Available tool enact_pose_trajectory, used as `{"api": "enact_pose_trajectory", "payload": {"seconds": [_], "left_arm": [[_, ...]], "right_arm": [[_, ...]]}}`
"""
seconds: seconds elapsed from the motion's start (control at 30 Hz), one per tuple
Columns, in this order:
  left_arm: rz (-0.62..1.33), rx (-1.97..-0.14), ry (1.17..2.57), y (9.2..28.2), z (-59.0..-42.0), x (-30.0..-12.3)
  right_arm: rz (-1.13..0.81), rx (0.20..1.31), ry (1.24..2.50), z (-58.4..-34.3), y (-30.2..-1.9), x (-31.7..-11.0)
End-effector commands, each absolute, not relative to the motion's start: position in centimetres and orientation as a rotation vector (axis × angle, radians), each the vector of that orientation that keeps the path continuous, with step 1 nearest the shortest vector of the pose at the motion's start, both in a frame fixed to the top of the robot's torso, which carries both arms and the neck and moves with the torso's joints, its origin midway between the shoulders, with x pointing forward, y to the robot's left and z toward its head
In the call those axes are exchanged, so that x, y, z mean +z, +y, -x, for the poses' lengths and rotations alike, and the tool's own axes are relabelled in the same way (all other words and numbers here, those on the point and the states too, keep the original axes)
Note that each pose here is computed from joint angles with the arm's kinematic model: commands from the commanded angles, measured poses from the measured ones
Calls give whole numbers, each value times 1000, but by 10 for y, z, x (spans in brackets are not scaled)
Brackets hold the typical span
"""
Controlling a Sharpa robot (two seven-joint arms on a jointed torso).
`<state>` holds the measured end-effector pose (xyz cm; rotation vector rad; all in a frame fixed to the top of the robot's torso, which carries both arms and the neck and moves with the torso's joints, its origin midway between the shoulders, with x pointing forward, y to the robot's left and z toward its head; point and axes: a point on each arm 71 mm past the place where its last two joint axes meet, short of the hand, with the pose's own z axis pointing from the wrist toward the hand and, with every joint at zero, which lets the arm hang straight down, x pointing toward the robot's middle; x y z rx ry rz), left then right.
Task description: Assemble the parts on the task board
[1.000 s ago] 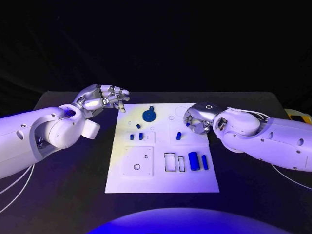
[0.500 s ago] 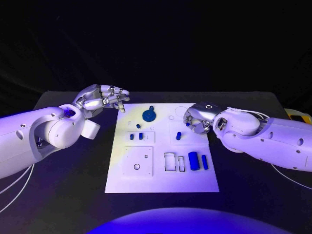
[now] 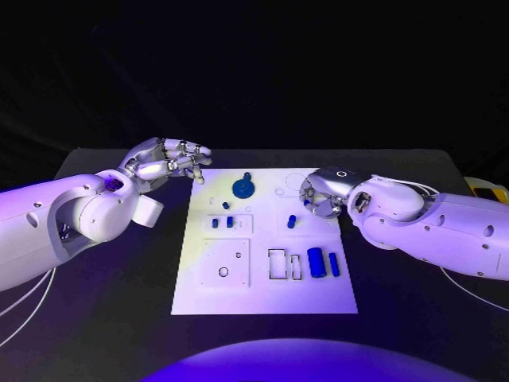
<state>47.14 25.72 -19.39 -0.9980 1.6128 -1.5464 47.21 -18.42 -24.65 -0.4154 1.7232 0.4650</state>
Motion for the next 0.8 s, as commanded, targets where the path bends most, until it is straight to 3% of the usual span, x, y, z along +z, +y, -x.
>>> {"api": "enact_pose_trajectory", "payload": {"seconds": [0.03, 0.8], "left_arm": [[997, -1570, 1618, 255, -471, -193], [995, -1574, 1619, 255, -471, -193]], "right_arm": [[399, 459, 1742, -471, -184, -250], [350, 467, 1660, -471, -185, -245]]}}
